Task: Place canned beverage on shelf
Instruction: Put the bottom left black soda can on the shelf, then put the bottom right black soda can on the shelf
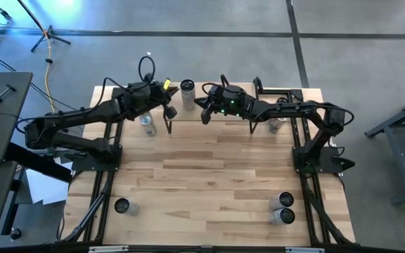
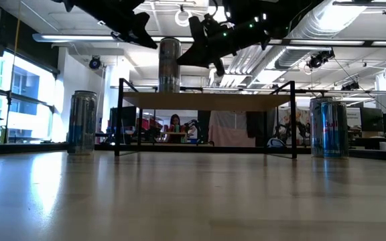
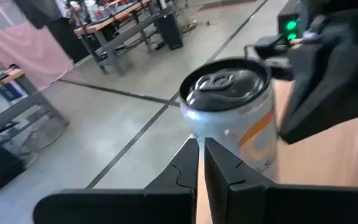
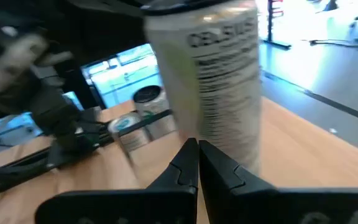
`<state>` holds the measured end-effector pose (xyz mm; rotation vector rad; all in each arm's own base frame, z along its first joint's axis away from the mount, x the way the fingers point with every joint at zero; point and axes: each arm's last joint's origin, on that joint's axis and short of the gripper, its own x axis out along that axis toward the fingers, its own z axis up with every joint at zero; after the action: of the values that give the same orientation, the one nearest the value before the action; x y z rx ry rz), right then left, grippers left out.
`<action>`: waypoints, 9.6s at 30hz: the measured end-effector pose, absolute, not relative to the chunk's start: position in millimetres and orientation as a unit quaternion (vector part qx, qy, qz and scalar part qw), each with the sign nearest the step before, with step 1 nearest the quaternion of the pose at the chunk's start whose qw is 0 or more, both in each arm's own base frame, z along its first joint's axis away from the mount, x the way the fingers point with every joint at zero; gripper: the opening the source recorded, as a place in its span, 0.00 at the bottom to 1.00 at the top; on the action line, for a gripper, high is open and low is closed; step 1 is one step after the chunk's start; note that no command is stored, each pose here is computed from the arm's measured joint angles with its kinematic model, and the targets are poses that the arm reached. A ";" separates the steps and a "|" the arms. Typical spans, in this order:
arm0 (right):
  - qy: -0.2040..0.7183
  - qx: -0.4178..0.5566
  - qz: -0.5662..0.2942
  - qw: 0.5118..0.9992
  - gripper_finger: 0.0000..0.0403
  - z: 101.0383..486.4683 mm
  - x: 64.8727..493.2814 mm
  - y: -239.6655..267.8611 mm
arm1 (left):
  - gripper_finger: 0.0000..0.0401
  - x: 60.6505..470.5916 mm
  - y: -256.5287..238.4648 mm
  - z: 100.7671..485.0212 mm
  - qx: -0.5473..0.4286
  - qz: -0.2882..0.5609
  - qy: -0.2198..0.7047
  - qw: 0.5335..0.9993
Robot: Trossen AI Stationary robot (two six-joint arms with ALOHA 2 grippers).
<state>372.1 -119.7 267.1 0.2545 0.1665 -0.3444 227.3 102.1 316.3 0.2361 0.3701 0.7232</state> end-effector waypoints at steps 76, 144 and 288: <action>0.022 0.113 -0.220 0.969 0.00 272.1 400.5 -144.7 | 0.00 168.7 32.9 372.8 0.038 0.316 0.010 0.948; 0.098 0.116 -0.251 0.956 0.00 255.3 414.0 -169.3 | 0.00 169.1 32.0 373.5 0.003 0.313 -0.006 0.950; 0.273 0.463 0.242 0.808 0.76 334.6 235.2 57.0 | 0.00 177.3 20.9 357.8 -0.171 0.117 0.050 0.977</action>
<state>235.2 57.0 334.6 0.9913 0.5838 0.5167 177.3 20.9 357.8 -0.3439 0.1016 0.2350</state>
